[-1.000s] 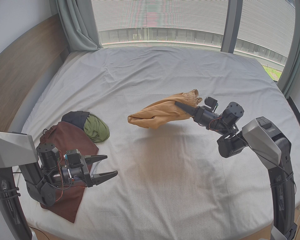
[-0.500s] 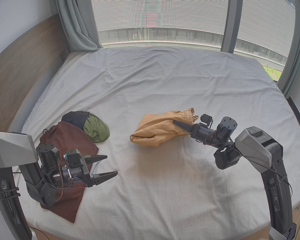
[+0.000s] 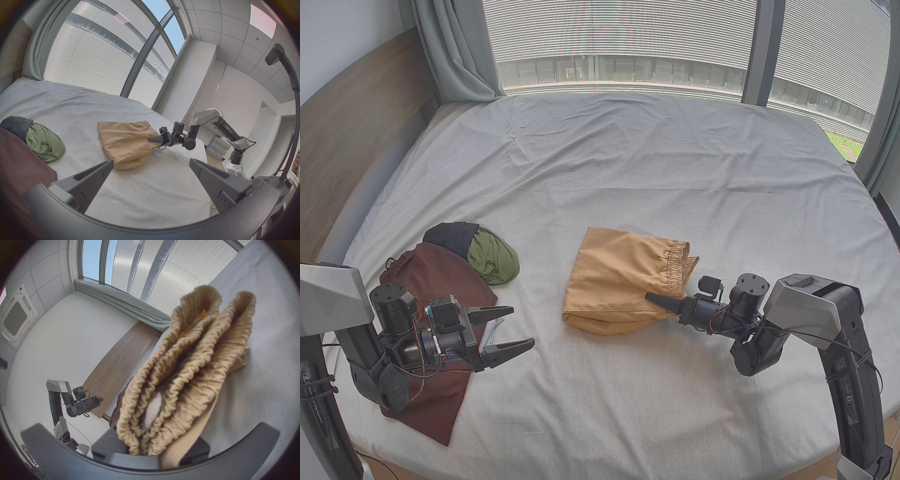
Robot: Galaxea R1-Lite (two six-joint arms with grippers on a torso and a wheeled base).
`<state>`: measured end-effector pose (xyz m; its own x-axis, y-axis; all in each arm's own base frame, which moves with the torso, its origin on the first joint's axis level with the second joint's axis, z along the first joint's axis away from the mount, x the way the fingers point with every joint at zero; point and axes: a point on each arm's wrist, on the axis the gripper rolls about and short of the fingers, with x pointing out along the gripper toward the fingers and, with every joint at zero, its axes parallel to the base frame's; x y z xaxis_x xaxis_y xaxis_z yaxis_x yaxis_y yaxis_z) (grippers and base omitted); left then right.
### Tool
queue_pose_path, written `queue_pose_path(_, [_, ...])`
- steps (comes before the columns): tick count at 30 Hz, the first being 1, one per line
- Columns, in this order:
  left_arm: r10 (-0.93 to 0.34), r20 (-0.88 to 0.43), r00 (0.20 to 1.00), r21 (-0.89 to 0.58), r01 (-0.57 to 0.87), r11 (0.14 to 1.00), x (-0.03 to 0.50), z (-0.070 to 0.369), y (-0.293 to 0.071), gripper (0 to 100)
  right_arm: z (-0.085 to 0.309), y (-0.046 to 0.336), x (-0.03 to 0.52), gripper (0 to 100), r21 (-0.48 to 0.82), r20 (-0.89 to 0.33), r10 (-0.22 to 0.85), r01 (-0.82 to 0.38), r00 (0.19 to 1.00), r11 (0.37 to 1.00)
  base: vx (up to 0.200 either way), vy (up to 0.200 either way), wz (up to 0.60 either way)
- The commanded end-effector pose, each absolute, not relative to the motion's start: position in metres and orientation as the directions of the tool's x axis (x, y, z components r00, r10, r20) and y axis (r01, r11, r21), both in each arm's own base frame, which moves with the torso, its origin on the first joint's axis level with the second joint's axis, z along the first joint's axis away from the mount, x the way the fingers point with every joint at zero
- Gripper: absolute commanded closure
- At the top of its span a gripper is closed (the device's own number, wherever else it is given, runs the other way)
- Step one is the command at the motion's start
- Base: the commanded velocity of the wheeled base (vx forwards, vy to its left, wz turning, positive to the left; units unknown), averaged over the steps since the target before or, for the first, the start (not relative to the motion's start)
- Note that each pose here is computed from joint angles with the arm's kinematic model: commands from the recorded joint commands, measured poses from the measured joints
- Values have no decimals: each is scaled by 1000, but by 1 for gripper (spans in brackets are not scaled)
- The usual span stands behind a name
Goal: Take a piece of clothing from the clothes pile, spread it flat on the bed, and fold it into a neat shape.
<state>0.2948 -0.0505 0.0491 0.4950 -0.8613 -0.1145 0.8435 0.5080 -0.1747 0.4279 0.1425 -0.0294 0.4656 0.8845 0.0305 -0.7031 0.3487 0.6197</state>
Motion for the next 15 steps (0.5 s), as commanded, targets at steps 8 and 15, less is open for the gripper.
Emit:
queue_pose_path(8, [-861, -110, 496, -169, 845, 508, 295, 51, -50, 0, -57, 143, 425, 100, 643, -16, 866, -658, 499, 391, 0, 0, 0])
queue_pose_path(15, [-861, -111, 496, -170, 844, 508, 295, 51, -50, 0, -55, 139, 427, 0, 636, -10, 860, -661, 510, 399, 0, 0, 0])
